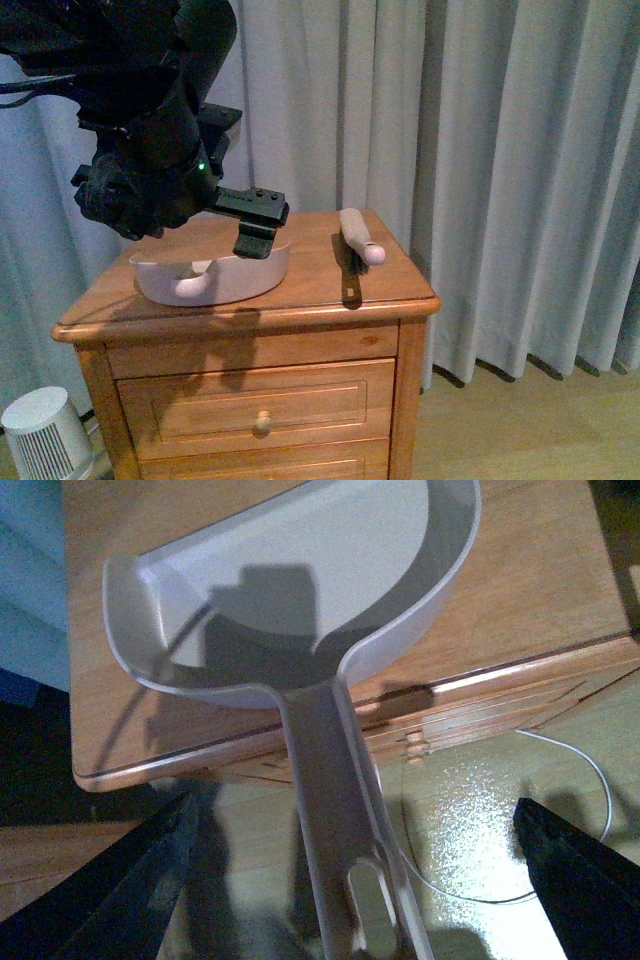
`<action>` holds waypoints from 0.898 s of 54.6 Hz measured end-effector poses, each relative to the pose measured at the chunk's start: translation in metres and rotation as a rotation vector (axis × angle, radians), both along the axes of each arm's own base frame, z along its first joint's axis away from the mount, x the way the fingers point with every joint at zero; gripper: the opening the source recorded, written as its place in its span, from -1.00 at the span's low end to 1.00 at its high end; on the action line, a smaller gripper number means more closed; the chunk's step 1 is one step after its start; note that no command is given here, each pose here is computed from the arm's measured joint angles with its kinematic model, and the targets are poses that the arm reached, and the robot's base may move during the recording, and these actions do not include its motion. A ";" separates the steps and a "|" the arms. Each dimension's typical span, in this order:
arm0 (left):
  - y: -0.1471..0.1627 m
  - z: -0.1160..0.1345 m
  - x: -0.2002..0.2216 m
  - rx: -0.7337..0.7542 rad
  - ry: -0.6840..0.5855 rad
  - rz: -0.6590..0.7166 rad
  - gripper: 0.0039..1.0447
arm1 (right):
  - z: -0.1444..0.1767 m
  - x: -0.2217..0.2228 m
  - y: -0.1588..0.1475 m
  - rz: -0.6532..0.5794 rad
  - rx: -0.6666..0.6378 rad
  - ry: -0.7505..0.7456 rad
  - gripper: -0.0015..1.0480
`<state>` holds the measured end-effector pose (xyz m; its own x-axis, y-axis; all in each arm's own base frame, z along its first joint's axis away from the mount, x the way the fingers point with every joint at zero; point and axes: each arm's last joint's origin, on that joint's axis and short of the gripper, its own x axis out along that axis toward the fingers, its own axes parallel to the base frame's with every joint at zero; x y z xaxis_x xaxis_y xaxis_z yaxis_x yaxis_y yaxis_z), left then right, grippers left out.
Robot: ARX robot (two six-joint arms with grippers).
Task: Clean up trash
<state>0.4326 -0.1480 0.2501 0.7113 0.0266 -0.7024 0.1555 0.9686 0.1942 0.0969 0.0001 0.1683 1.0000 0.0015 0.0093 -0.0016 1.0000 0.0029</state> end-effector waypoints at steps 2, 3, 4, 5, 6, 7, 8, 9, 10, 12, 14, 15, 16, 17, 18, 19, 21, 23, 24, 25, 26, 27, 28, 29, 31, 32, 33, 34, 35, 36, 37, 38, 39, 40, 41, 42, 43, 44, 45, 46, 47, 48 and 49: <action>0.000 -0.003 0.001 -0.003 0.008 0.007 0.86 | 0.000 0.000 0.000 0.000 0.000 0.000 0.86; 0.000 -0.003 0.001 -0.003 0.009 0.008 0.86 | 0.000 0.000 0.000 0.000 0.000 0.000 0.86; 0.000 -0.005 0.002 -0.006 0.013 0.011 0.86 | 0.000 0.000 0.000 0.000 0.000 0.000 0.86; 0.001 -0.007 0.003 -0.007 0.017 0.015 0.86 | 0.000 0.000 0.000 0.000 0.000 0.000 0.86; 0.001 -0.009 0.003 -0.007 0.021 0.018 0.86 | 0.000 0.000 0.000 0.000 0.000 0.000 0.86; 0.001 -0.009 0.004 -0.008 0.022 0.021 0.86 | 0.000 0.000 0.000 0.000 0.000 0.000 0.86; 0.002 -0.011 0.004 -0.009 0.026 0.025 0.86 | 0.000 0.000 0.000 0.000 0.000 0.000 0.86; 0.002 -0.012 0.005 -0.008 0.029 0.027 0.86 | 0.000 0.000 0.000 0.000 0.000 0.000 0.86; 0.003 -0.014 0.006 -0.008 0.033 0.031 0.86 | 0.000 0.000 0.000 0.000 0.000 0.000 0.86; 0.004 -0.016 0.007 -0.009 0.039 0.035 0.86 | 0.000 0.000 0.000 0.000 0.000 0.000 0.86; 0.006 -0.020 0.008 -0.009 0.046 0.042 0.86 | 0.000 0.000 0.000 0.000 0.000 0.000 0.86; 0.006 -0.020 0.009 -0.009 0.046 0.044 0.86 | 0.000 0.000 0.000 0.000 0.000 0.000 0.86; 0.007 -0.021 0.009 -0.009 0.046 0.047 0.86 | 0.000 0.000 0.000 0.000 0.000 0.000 0.86; 0.008 -0.021 0.010 -0.010 0.046 0.049 0.86 | 0.000 0.000 0.000 0.000 0.000 0.000 0.86; 0.008 -0.022 0.010 -0.010 0.045 0.050 0.86 | 0.000 0.000 0.000 0.000 0.000 0.000 0.86; 0.008 -0.022 0.010 -0.011 0.045 0.051 0.86 | 0.000 0.000 0.000 0.000 0.000 0.000 0.86; 0.009 -0.022 0.011 -0.011 0.041 0.054 0.86 | 0.000 0.000 0.000 0.000 0.000 0.000 0.86; 0.009 -0.023 0.012 -0.010 0.040 0.056 0.86 | 0.000 0.000 0.000 0.000 0.000 0.000 0.86; 0.010 -0.023 0.012 -0.009 0.038 0.058 0.86 | 0.000 0.000 0.000 0.000 0.000 0.000 0.86; 0.010 -0.023 0.012 -0.010 0.037 0.058 0.86 | 0.000 0.000 0.000 0.000 0.000 0.000 0.86; 0.010 -0.023 0.012 -0.011 0.036 0.058 0.86 | 0.000 0.000 0.000 0.000 0.000 0.000 0.86; 0.010 -0.023 0.013 -0.011 0.036 0.059 0.86 | 0.000 0.000 0.000 0.000 0.000 0.000 0.86; 0.010 -0.023 0.013 -0.011 0.036 0.059 0.86 | 0.000 0.000 0.000 0.000 0.000 0.000 0.86; 0.010 -0.023 0.013 -0.011 0.036 0.060 0.86 | 0.000 0.000 0.000 0.000 0.000 0.000 0.86; 0.010 -0.024 0.013 -0.011 0.036 0.060 0.86 | 0.000 0.000 0.000 0.000 0.000 0.000 0.86; 0.010 -0.025 0.013 -0.011 0.036 0.060 0.86 | 0.000 0.000 0.000 0.000 0.000 0.000 0.86; 0.011 -0.025 0.014 -0.011 0.036 0.061 0.86 | 0.000 0.000 0.000 0.000 0.000 0.000 0.86; 0.010 -0.026 0.014 -0.010 0.037 0.061 0.86 | 0.000 0.000 0.000 0.000 0.000 0.000 0.86; 0.011 -0.026 0.014 -0.010 0.038 0.061 0.86 | 0.000 0.000 0.000 0.000 0.000 0.000 0.86; 0.011 -0.028 0.014 -0.010 0.039 0.062 0.86 | 0.000 0.000 0.000 0.000 0.000 0.000 0.86; 0.011 -0.029 0.015 -0.009 0.040 0.062 0.86 | 0.000 0.000 0.000 0.000 0.000 0.000 0.86; 0.011 -0.030 0.015 -0.009 0.041 0.062 0.86 | 0.000 0.000 0.000 0.000 0.000 0.000 0.86; 0.011 -0.032 0.015 -0.008 0.043 0.063 0.86 | 0.000 0.000 0.000 0.000 0.000 0.000 0.86; 0.012 -0.033 0.015 -0.006 0.047 0.064 0.86 | 0.000 0.000 0.000 0.000 0.000 0.000 0.86; 0.012 -0.035 0.014 -0.005 0.049 0.064 0.86 | 0.000 0.000 0.000 0.000 0.000 0.000 0.86; 0.012 -0.036 0.014 -0.003 0.054 0.063 0.86 | 0.000 0.000 0.000 0.000 0.000 0.000 0.86; 0.013 -0.039 0.014 -0.001 0.058 0.063 0.86 | 0.000 0.000 0.000 0.000 0.000 0.000 0.86; 0.014 -0.040 0.014 0.000 0.061 0.065 0.86 | 0.000 0.000 0.000 0.000 0.000 0.000 0.86; 0.014 -0.041 0.013 0.001 0.064 0.066 0.86 | 0.000 0.000 0.000 0.000 0.000 0.000 0.86; 0.015 -0.042 0.013 0.002 0.065 0.067 0.86 | 0.000 0.000 0.000 0.000 0.000 0.000 0.86; 0.015 -0.042 0.013 0.002 0.065 0.067 0.86 | 0.000 0.000 0.000 0.000 0.000 0.000 0.86; 0.015 -0.043 0.013 0.002 0.065 0.068 0.86 | 0.000 0.000 0.000 0.000 0.000 0.000 0.86; 0.016 -0.043 0.013 0.002 0.066 0.069 0.86 | 0.000 0.000 0.000 0.000 0.000 0.000 0.86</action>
